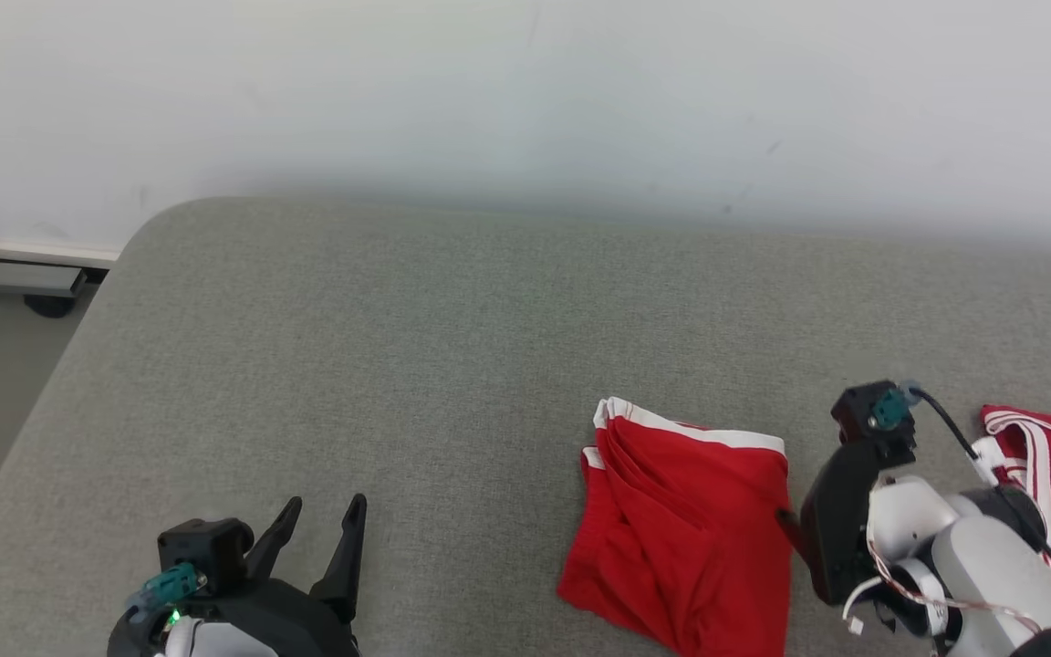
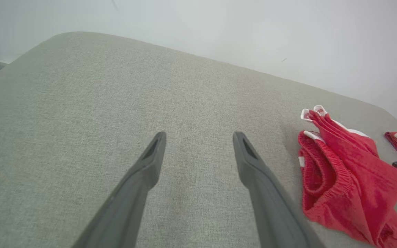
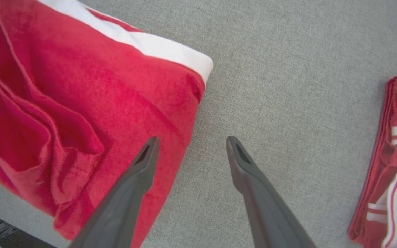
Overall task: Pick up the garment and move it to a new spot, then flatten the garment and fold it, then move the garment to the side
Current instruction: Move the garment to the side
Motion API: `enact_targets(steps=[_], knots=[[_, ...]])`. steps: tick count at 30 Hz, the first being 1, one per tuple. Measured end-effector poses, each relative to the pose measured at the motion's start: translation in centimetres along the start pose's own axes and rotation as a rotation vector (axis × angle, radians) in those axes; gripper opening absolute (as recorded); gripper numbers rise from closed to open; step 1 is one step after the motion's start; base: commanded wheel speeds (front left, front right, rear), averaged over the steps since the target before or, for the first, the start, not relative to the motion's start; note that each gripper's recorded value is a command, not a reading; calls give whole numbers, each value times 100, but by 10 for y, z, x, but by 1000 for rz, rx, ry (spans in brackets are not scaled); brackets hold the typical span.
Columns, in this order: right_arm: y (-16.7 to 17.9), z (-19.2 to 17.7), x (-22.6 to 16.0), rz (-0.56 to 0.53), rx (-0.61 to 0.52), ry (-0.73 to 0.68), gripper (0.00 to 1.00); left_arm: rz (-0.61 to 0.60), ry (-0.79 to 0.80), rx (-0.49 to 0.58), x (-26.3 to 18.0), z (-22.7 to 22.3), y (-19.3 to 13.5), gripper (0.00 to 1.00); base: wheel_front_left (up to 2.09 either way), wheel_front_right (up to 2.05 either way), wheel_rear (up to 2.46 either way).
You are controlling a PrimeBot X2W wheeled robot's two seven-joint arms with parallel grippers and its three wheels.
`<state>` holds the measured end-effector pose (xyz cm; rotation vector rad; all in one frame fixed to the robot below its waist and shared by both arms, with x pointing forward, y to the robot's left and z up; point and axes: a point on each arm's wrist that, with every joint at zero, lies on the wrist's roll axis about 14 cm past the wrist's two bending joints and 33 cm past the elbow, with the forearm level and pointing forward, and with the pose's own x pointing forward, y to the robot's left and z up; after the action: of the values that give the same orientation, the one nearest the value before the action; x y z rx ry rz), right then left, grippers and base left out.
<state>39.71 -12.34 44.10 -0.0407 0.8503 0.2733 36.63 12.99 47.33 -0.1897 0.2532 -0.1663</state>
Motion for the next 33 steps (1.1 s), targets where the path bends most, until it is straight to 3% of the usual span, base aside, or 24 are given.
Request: enact_targets(steps=[7,14,25,33], knots=[[-10,-33,-1,-21,73,42,100,-40,-4,0,5,2,-13,100,0,0,0],[-12,-34,7,-20,127,41,100,-39,13,-2,12,0,-12,100,0,0,0],[11,-36,25,0,93,51,100,-12,27,-3,15,-2,-2,100,0,0,0],[2,-44,34,-45,113,61,100,-8,26,-3,18,-1,0,100,0,0,0]])
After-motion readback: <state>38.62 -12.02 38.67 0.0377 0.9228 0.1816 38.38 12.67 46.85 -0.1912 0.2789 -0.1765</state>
